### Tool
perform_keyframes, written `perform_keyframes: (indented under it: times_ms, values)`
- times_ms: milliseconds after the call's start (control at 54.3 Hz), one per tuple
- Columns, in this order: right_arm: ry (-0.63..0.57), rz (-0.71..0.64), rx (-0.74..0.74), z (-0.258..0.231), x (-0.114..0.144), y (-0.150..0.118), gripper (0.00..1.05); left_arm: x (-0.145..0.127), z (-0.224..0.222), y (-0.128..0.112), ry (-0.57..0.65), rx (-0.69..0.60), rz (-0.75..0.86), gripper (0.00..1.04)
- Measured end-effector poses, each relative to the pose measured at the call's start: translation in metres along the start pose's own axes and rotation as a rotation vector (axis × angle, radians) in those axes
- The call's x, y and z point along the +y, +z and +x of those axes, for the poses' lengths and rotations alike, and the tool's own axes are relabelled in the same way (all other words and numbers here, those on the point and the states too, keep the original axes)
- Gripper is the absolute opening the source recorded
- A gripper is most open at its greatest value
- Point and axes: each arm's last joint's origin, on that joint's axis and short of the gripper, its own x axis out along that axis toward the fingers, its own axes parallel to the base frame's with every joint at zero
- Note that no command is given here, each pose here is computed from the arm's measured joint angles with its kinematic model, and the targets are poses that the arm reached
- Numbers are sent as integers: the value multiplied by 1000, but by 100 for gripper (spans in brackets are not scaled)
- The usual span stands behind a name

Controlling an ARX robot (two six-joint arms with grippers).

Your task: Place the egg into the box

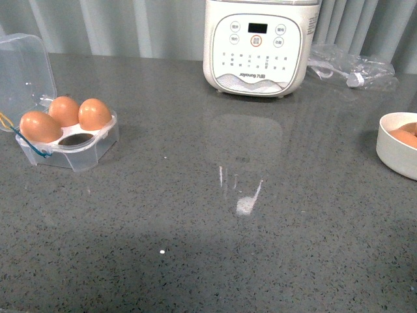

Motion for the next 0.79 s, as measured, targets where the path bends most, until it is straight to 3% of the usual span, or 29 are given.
perform_keyframes:
  times_ms: [203,424,792]
  values:
    - [52,-57,-92,41,-2,39,97,0,0,0,0,0,0,98]
    - [59,-123,40,119,-14,64,97,0,0,0,0,0,0,98]
    - [107,-93,231,180,-22,62,97,0,0,0,0,0,0,98]
